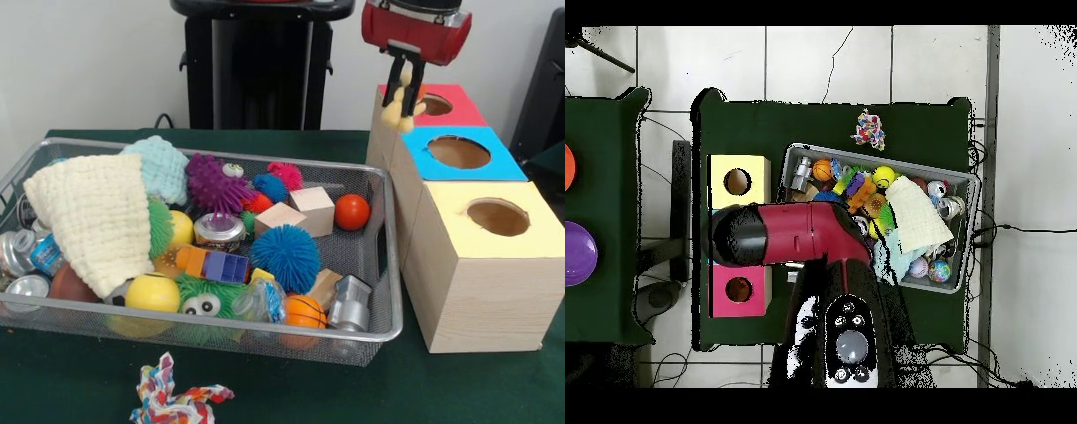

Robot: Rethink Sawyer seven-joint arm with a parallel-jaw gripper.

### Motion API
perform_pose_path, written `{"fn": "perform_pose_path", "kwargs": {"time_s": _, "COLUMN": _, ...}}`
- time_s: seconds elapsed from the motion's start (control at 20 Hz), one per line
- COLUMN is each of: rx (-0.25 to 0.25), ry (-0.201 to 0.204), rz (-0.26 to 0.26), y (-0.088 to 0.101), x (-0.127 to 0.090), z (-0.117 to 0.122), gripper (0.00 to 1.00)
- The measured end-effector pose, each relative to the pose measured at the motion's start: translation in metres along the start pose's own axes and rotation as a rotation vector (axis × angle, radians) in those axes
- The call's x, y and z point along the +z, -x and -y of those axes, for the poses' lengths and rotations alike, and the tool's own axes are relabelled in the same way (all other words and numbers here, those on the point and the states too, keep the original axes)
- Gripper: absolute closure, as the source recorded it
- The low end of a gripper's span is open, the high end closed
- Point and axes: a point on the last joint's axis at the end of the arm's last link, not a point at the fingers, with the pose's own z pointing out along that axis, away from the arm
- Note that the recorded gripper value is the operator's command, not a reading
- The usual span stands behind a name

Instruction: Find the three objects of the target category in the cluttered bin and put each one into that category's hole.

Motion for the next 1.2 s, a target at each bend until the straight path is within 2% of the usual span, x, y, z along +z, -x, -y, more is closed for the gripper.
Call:
{"fn": "perform_pose_path", "kwargs": {"time_s": 0.2, "rx": -0.019, "ry": -0.016, "rz": -0.024, "y": -0.024, "x": 0.006, "z": 0.002, "gripper": 1.00}}
{"fn": "perform_pose_path", "kwargs": {"time_s": 0.45, "rx": -0.040, "ry": -0.018, "rz": -0.027, "y": -0.043, "x": 0.011, "z": 0.000, "gripper": 1.00}}
{"fn": "perform_pose_path", "kwargs": {"time_s": 0.55, "rx": -0.054, "ry": -0.019, "rz": -0.029, "y": -0.056, "x": 0.015, "z": -0.001, "gripper": 1.00}}
{"fn": "perform_pose_path", "kwargs": {"time_s": 1.2, "rx": -0.086, "ry": -0.026, "rz": -0.014, "y": -0.101, "x": 0.032, "z": 0.004, "gripper": 1.00}}
